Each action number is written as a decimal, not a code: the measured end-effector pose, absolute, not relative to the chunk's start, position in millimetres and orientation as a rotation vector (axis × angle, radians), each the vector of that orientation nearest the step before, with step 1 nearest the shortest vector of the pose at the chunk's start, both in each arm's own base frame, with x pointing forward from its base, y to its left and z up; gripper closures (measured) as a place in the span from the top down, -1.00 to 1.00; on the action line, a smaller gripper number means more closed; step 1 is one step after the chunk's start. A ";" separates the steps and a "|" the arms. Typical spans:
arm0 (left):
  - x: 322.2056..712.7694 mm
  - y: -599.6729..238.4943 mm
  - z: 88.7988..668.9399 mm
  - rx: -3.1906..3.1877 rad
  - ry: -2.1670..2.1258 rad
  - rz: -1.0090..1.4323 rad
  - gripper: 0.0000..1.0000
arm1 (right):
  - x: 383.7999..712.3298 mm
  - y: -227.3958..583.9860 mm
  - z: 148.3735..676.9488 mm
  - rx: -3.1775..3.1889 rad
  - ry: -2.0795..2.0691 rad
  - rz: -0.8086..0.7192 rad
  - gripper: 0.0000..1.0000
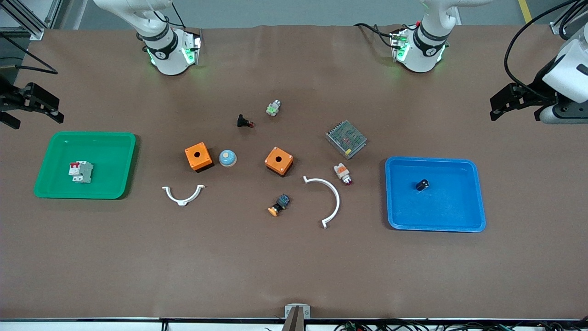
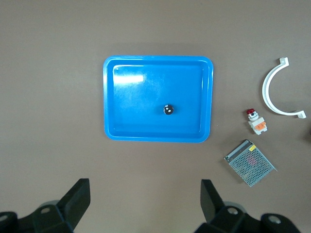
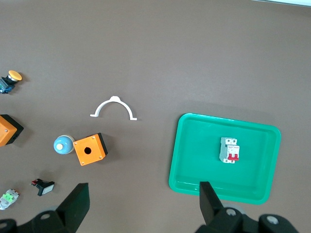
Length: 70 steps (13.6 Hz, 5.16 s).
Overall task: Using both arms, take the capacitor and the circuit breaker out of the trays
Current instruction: 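Reach the left gripper to the capacitor while the right gripper reaches the breaker, then grasp the black capacitor with the left gripper while the right gripper grasps the breaker, then carry the capacitor with the left gripper to the white arc bracket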
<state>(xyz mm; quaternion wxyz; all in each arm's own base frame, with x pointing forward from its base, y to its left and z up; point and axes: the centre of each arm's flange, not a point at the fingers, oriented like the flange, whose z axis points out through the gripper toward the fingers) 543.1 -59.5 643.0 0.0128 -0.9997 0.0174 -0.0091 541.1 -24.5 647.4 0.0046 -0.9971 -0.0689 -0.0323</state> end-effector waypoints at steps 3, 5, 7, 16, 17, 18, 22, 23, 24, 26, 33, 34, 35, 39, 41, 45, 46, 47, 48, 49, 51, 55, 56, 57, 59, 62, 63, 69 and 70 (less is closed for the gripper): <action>543.9 -58.2 641.3 -3.115 0.050 -0.023 1.00 | 541.1 -24.5 647.4 -3.123 -0.216 -0.101 1.00; 551.8 -55.9 624.4 -3.114 0.044 0.023 1.00 | 541.1 -24.7 647.6 -3.123 -0.216 -0.102 1.00; 574.5 -51.5 586.1 -3.112 0.033 0.068 1.00 | 541.3 -24.8 647.8 -3.124 -0.215 -0.106 1.00; 625.0 -46.3 336.1 -3.135 0.012 0.112 1.00 | 599.7 -77.9 518.7 -3.142 -0.100 0.116 1.00; 621.7 -49.4 316.3 -3.138 -0.015 0.104 0.99 | 607.9 -95.9 495.4 -3.141 -0.089 0.136 1.00; 617.7 -54.5 298.9 -3.140 -0.044 0.107 0.95 | 614.5 -115.5 472.5 -3.139 -0.088 0.150 1.00; 602.1 -95.9 249.6 -3.140 -0.087 0.127 0.74 | 631.1 -199.0 386.7 -3.147 -0.127 0.111 1.00; 598.2 -98.4 240.1 -3.141 -0.085 0.129 0.73 | 632.4 -217.6 368.5 -3.153 -0.139 0.089 1.00; 594.3 -96.6 231.3 -3.140 -0.088 0.138 0.73 | 633.3 -233.9 351.8 -3.160 -0.157 0.066 1.00; 587.8 -90.1 219.8 -3.135 -0.102 0.163 0.65 | 633.3 -259.6 323.0 -3.173 -0.193 0.027 1.00; 583.6 -84.3 201.6 -3.135 -0.117 0.176 0.39 | 620.1 -297.1 231.5 -3.155 -0.211 0.099 1.00; 583.6 -84.4 197.9 -3.136 -0.117 0.176 0.39 | 617.8 -296.5 222.9 -3.146 -0.209 0.123 1.00; 583.4 -84.4 195.5 -3.136 -0.117 0.178 0.30 | 614.7 -295.7 215.4 -3.137 -0.207 0.148 1.00; 584.5 -83.6 195.5 -3.137 -0.120 0.173 -0.03 | 602.9 -291.4 197.2 -3.114 -0.197 0.206 0.81; 585.5 -81.6 196.1 -3.136 -0.125 0.170 -0.30 | 601.2 -290.8 196.7 -3.107 -0.195 0.225 0.31; 598.2 -82.3 218.1 -3.145 -0.132 0.098 -0.30 | 597.8 -282.9 192.3 -3.093 -0.241 0.308 -0.60; 602.1 -86.1 230.3 -3.149 -0.145 0.064 -0.30 | 597.9 -282.0 192.2 -3.091 -0.243 0.312 -0.69; 604.9 -94.4 243.7 -3.153 -0.170 0.029 -0.30 | 598.3 -281.2 192.6 -3.091 -0.245 0.312 -0.68; 606.5 -110.6 257.5 -3.157 -0.201 -0.007 -0.30 | 599.7 -278.7 194.2 -3.090 -0.251 0.312 -0.58; 606.2 -133.4 268.6 -3.160 -0.237 -0.037 -0.30 | 601.9 -273.3 198.5 -3.088 -0.246 0.322 -0.37; 601.6 -193.5 286.1 -3.170 -0.326 -0.088 -0.30 | 607.6 -257.0 220.2 -3.086 -0.207 0.351 0.04; 580.8 -318.9 288.3 -3.186 -0.526 -0.112 -0.30 | 608.8 -245.3 254.9 -3.091 -0.187 0.359 0.61; 577.0 -343.8 281.4 -3.187 -0.567 -0.104 -0.30 | 605.4 -249.6 253.2 -3.096 -0.184 0.373 0.71; 573.2 -365.2 271.8 -3.185 -0.598 -0.092 -0.30 | 599.4 -255.2 248.0 -3.100 -0.180 0.394 0.71; 564.7 -399.7 245.7 -3.175 -0.633 -0.056 -0.30 | 584.2 -266.6 231.6 -3.108 -0.164 0.413 0.76; 560.0 -426.5 210.7 -3.166 -0.634 -0.019 -0.30 | 558.6 -277.3 203.3 -3.101 -0.134 0.443 0.77; 559.4 -431.4 202.2 -3.165 -0.630 -0.011 -0.30 | 552.3 -276.7 196.2 -3.091 -0.131 0.463 0.70; 564.3 -436.5 192.0 -3.167 -0.631 -0.010 -0.30 | 555.4 -263.3 195.1 -3.083 -0.147 0.478 -0.20; 564.7 -436.3 191.4 -3.167 -0.632 -0.011 -0.26 | 561.3 -260.0 201.1 -3.086 -0.159 0.473 -0.20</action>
